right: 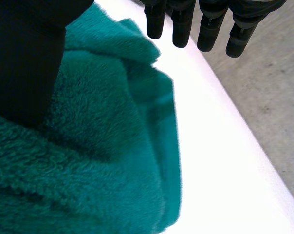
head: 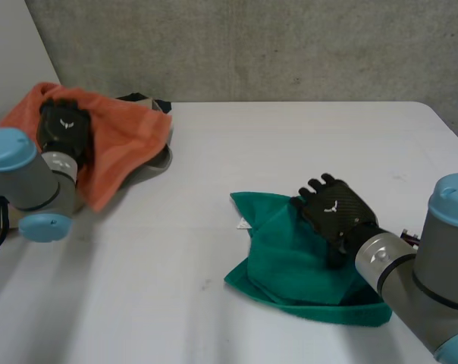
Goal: Fold the laundry.
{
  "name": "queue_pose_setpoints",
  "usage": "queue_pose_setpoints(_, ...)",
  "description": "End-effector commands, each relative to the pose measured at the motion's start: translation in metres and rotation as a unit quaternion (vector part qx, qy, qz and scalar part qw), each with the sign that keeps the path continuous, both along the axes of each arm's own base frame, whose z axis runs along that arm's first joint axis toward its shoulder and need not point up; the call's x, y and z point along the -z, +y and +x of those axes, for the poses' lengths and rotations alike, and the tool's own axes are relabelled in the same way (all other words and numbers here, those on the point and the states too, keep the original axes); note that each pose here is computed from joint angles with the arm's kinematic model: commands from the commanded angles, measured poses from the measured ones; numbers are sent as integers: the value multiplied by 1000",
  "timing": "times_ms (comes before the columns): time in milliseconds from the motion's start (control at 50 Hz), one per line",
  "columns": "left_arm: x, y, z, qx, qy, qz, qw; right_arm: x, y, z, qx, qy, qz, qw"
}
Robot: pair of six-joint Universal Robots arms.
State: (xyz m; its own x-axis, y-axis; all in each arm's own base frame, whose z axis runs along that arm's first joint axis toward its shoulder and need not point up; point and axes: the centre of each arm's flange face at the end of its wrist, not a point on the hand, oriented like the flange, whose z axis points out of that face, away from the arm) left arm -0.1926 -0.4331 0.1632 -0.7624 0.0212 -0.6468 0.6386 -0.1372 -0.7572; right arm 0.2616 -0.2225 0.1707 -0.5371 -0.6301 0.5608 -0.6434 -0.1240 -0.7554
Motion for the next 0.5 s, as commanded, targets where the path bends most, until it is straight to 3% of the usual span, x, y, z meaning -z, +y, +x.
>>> queue_pose_setpoints(20,-80,61,-22,55,118,-50,990,-28,3,-3,5,-16,-30,999)
queue_pose_setpoints(100,-91,108,-53,137,165,-20,976,-45,-1,-16,25,-11,-28,999)
queue_pose_setpoints(180,-74,151,-84,218,158,49,962,-58,-4,-28,41,-4,-5,999)
queue_pose_setpoints(260,-53,215,-128,327,133,129,927,-63,-5,-40,56,10,25,998)
queue_pose_setpoints(380,-7,254,-163,386,95,200,895,-56,-11,-63,69,56,58,994)
queue_pose_setpoints(500,20,257,-180,396,73,226,887,-35,-14,-72,41,59,94,993)
